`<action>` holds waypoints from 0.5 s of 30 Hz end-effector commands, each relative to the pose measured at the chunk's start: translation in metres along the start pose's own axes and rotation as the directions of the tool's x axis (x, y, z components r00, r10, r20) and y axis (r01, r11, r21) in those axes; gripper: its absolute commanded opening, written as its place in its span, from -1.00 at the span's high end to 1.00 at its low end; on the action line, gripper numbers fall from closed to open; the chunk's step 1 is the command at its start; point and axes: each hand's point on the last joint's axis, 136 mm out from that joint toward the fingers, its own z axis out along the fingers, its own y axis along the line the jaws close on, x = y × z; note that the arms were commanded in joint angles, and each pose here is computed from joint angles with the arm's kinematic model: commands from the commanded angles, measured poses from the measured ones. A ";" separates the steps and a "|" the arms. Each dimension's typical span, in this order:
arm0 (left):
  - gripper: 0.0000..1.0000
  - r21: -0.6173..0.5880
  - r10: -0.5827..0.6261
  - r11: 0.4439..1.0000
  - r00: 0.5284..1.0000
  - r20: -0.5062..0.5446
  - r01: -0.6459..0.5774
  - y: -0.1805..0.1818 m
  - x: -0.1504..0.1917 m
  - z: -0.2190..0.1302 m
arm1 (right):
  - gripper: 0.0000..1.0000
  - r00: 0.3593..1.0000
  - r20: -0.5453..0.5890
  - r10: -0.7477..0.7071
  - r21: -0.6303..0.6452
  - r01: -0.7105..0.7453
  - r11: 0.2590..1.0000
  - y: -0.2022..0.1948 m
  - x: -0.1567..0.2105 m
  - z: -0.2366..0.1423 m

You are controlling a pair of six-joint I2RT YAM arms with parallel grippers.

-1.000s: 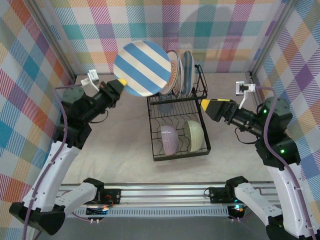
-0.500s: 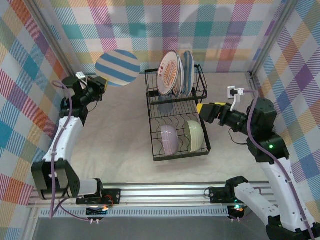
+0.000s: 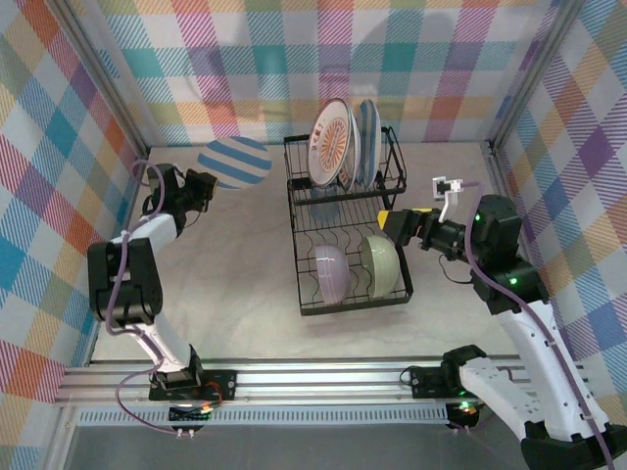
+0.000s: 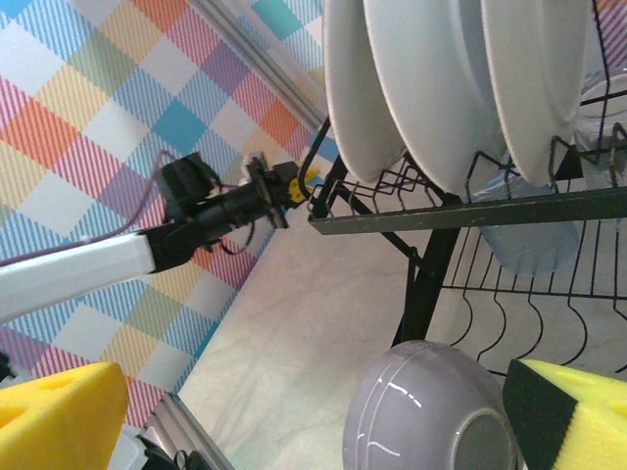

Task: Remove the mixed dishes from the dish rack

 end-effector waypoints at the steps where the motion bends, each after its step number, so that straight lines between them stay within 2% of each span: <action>1: 1.00 0.130 0.069 0.989 0.997 0.032 -0.073 -0.024 -0.022 0.013 | -0.97 0.998 0.000 -0.059 -0.070 0.059 0.996 0.022 0.000 -0.012; 6: 1.00 0.126 0.022 0.992 1.000 0.021 -0.025 0.006 -0.028 0.039 | -0.98 0.997 -0.025 -0.075 -0.082 0.072 0.994 0.034 0.011 -0.030; 15: 1.00 0.070 0.002 0.998 1.000 -0.021 -0.001 0.041 -0.026 0.057 | -0.97 0.998 -0.057 -0.039 -0.130 0.031 0.991 0.041 0.029 -0.039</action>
